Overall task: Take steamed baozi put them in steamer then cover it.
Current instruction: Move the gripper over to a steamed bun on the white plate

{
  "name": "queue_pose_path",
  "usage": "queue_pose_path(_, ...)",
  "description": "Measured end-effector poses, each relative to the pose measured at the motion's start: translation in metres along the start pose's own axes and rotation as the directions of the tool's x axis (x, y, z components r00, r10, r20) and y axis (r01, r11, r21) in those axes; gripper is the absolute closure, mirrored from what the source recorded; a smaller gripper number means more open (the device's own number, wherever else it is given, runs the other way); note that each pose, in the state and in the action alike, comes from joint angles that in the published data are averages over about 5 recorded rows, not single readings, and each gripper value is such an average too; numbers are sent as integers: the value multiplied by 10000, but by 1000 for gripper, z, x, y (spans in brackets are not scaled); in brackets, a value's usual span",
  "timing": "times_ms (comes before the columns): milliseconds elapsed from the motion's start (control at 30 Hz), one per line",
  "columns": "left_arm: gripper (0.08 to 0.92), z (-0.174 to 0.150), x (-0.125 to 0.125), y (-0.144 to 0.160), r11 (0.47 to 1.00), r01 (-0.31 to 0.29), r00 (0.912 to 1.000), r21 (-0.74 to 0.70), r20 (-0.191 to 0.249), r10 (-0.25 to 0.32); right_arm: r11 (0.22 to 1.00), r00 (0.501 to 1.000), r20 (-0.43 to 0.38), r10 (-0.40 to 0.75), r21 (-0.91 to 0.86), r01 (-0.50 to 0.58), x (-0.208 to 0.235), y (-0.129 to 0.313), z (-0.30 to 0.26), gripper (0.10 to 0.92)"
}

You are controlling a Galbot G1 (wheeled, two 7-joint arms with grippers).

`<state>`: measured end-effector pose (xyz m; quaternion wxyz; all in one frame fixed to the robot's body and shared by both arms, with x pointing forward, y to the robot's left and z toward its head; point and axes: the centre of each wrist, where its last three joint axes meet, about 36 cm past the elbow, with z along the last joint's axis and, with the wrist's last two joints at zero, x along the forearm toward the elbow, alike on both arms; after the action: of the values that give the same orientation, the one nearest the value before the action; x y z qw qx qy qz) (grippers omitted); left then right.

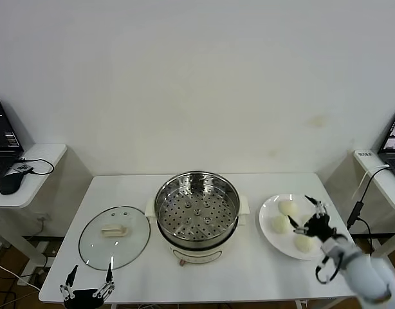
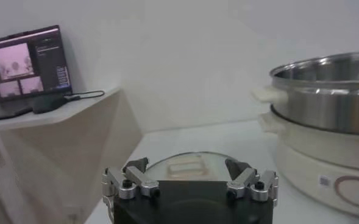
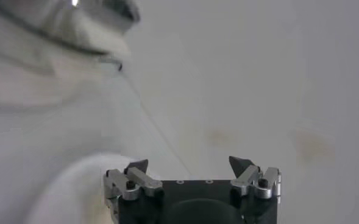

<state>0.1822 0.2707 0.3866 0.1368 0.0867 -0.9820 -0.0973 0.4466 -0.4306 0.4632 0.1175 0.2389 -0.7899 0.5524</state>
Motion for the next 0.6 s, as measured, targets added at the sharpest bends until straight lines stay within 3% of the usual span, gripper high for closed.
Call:
queue_pose_path(300,177,3,-4,3,9998,141,9997,-172,-206,-144,9467,9620,-944,-2564,1762,2696,-47,-76,11,200)
queue_pose_path(600,177,3,-9,9,9992,249,9993,-303,-286,-258,8680,8910,-1764,-4184,2113,4494,-97,-106,9,200)
